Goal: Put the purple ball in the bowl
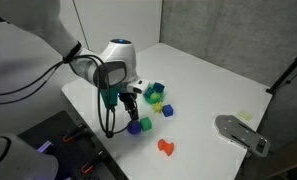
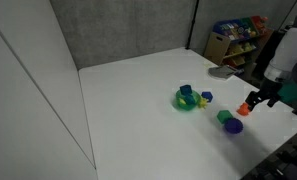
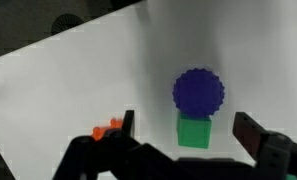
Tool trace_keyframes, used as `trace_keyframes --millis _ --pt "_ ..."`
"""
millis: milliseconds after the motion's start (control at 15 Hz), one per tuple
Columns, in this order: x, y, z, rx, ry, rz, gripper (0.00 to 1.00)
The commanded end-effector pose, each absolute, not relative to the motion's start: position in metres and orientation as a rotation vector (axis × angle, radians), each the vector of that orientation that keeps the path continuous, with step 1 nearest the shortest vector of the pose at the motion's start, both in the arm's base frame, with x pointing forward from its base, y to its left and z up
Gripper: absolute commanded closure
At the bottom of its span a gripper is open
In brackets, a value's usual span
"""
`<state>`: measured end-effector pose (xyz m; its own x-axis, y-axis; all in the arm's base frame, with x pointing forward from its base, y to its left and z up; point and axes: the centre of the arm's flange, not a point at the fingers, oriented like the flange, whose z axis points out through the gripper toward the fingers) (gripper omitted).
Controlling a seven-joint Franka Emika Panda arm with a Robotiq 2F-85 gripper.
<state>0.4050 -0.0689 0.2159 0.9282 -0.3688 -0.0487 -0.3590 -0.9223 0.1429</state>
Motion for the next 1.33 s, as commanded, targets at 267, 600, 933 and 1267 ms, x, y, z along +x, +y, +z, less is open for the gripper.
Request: trace_keyframes --millis 267,600,933,1267 --pt "0.417 -0.079 0.174 2.948 -0.584 -0.151 0.00" --pt "0.428 -0.071 0.151 2.992 -0.579 -0.088 0.00" --pt "0.429 -0.058 0.121 3.071 -0.600 -0.041 0.00" --pt "0.424 -0.057 0.089 3.049 -0.621 -0.070 0.00"
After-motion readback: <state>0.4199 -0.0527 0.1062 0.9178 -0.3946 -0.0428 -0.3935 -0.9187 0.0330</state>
